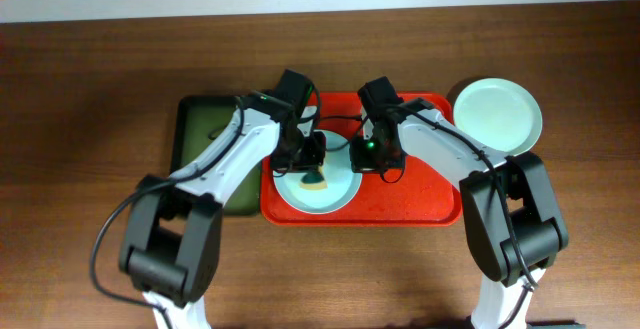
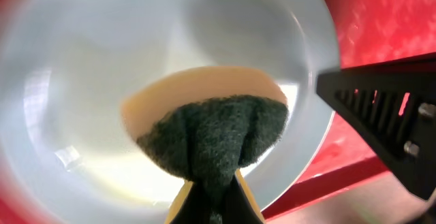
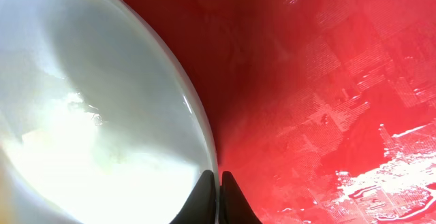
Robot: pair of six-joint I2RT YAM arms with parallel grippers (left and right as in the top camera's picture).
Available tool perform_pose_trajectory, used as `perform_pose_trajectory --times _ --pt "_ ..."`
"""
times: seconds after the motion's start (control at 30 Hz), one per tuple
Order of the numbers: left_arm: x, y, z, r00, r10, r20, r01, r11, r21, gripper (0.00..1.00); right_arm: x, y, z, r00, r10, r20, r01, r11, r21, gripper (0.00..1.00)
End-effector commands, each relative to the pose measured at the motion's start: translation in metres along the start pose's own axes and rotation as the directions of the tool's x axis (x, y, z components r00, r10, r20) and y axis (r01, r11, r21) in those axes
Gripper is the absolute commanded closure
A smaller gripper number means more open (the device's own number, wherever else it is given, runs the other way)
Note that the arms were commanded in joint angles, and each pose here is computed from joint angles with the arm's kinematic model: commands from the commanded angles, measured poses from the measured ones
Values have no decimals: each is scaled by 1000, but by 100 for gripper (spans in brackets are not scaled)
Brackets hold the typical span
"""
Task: Clean dirty plates on tray and stack at the side
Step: 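Scrub the light-blue plate with the held sponge using the left gripper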
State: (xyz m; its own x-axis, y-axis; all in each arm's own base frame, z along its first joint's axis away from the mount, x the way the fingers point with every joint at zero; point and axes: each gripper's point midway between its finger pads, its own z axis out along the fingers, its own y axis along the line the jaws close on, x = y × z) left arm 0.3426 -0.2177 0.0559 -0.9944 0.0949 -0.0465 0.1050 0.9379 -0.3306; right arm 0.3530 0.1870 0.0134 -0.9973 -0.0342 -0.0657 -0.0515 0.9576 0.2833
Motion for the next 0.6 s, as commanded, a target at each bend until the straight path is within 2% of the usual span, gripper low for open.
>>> perform_pose_trajectory --times 0.0,0.13,0.57 --pt "-12 24 -24 995 23 93 -8 987 -159 100 -6 7 -12 999 -23 34 23 1000 -11 96" --pt "-10 39 -19 995 22 97 0 975 -224 100 -6 7 -12 999 -23 34 23 1000 -11 96" --pt "-7 54 4 992 28 119 2 969 -247 100 -5 7 -12 999 -22 33 23 1000 -11 96"
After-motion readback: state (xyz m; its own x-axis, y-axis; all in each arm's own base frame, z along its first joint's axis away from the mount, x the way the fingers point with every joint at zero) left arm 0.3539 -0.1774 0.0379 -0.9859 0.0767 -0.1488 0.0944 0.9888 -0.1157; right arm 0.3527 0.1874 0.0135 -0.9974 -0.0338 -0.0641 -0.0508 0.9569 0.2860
